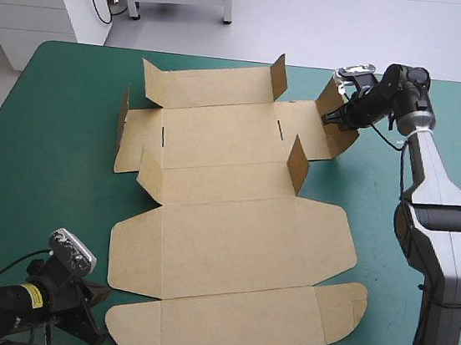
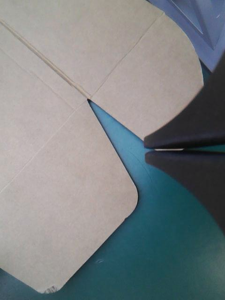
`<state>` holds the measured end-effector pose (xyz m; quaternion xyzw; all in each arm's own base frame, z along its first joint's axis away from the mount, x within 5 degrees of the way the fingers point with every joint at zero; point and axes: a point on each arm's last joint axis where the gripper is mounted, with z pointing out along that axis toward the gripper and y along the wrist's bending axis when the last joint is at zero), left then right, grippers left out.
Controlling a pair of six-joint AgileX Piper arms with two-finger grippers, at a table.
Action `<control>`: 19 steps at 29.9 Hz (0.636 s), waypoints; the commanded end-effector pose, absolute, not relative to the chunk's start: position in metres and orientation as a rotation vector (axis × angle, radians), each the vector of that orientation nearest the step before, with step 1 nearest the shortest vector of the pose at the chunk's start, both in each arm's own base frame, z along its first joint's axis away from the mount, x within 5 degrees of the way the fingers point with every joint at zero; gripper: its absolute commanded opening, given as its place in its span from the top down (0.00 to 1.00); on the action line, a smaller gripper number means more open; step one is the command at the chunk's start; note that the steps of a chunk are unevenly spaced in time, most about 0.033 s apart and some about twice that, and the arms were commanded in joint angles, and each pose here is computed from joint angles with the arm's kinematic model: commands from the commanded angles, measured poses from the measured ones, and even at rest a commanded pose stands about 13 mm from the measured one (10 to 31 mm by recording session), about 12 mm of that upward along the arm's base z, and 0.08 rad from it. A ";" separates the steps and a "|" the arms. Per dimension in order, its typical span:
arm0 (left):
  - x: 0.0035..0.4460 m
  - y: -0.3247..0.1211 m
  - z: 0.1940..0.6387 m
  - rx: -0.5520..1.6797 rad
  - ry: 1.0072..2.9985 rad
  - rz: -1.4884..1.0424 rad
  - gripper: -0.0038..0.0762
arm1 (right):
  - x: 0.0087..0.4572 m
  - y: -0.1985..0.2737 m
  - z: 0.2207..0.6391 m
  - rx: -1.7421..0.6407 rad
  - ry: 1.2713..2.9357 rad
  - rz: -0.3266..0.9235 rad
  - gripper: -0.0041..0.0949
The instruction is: Fold the box
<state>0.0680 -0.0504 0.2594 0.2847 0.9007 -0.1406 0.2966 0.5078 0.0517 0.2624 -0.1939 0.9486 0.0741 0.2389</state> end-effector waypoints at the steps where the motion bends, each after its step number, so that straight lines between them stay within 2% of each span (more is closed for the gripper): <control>1: 0.070 -0.055 0.271 0.715 2.343 -0.435 0.96 | 0.502 0.044 0.309 -0.581 2.450 0.078 0.98; 8: 0.071 -0.055 0.271 0.715 2.340 -0.430 0.96 | 0.493 0.048 0.348 -0.719 2.304 0.058 0.98; 15: 0.071 -0.054 0.271 0.715 2.339 -0.427 0.96 | 0.470 0.082 0.399 -1.171 1.974 -0.085 0.98; 19: 0.071 -0.055 0.271 0.715 2.340 -0.430 0.96 | 0.456 0.113 0.417 -1.317 1.823 -0.099 0.98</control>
